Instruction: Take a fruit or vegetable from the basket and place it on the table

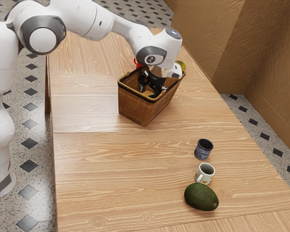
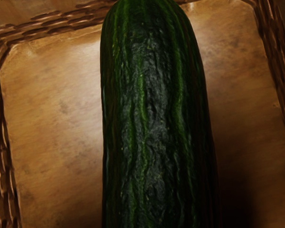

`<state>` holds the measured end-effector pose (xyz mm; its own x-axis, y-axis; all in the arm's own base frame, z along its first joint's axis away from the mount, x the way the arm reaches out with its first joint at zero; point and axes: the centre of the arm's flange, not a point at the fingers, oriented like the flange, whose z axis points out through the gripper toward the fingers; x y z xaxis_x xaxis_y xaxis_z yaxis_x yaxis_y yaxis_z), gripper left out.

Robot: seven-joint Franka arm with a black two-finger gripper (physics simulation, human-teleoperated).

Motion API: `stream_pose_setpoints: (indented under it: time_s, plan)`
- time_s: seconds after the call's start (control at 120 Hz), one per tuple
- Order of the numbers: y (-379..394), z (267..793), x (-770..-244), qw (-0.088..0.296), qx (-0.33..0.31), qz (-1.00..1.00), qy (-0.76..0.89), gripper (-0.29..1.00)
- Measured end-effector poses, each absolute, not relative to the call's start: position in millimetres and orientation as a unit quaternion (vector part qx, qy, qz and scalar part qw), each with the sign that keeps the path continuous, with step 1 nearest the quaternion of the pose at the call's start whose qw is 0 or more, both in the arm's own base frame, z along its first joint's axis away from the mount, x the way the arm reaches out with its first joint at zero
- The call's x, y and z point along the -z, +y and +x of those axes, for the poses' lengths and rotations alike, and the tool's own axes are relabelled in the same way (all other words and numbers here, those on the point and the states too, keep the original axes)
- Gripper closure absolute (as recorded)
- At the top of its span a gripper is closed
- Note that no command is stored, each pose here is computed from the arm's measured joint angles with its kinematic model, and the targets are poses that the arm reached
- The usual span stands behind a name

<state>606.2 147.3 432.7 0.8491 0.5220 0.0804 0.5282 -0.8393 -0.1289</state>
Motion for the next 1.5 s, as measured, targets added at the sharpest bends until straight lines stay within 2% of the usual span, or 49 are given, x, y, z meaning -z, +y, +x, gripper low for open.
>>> stream_pose_setpoints:
  time_s: [0.325,0.517,0.875,1.05,1.108,1.383,1.5]
  plan:
    - [149,610,-416,0.078,0.007,-0.968,-0.239,0.01]
    - [149,611,-418,0.088,0.01,-0.969,-0.231,0.25]
    - [150,611,-421,0.091,0.018,-0.961,-0.262,0.57]
    - [150,611,-424,0.084,0.025,-0.952,-0.294,0.54]
    - [148,610,-434,0.079,0.034,-0.949,-0.305,0.48]
    - [144,597,-500,0.075,0.093,-0.934,-0.336,0.49]
    - [149,582,-550,0.081,0.135,-0.923,-0.351,0.5]
